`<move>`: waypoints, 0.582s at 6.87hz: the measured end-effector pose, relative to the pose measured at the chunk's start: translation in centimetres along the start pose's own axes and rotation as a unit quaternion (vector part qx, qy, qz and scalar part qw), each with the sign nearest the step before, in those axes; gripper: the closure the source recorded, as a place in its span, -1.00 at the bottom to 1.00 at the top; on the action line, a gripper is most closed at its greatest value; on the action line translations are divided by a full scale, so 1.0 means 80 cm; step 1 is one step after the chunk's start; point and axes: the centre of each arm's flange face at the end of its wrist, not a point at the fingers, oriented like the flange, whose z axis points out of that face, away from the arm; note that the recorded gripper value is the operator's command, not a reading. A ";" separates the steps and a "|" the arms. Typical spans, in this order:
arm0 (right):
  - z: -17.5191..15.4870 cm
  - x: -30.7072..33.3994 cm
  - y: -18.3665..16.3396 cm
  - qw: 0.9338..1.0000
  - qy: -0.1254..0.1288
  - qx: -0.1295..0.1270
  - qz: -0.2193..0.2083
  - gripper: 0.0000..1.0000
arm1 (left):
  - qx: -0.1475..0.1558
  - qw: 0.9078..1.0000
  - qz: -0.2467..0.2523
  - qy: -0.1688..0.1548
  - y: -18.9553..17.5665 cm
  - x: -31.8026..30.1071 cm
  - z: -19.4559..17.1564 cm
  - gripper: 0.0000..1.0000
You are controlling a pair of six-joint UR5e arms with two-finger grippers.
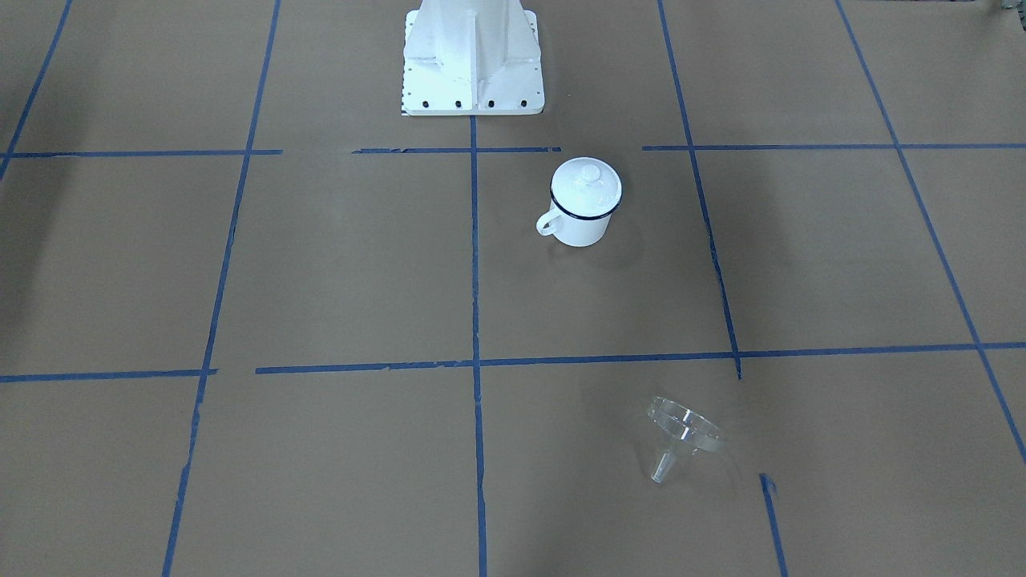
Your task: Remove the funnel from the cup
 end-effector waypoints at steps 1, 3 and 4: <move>0.000 0.000 0.000 1.000 0.000 0.000 0.000 -1.00 | -0.008 1.000 0.020 0.007 0.014 -0.063 0.008 -1.00; 0.000 0.000 0.000 1.000 0.000 0.000 0.000 -1.00 | -0.018 0.999 0.032 0.020 0.037 -0.138 0.023 -1.00; 0.000 0.000 0.000 1.000 0.000 0.000 0.000 -1.00 | -0.022 0.999 0.028 0.029 0.050 -0.150 0.030 -1.00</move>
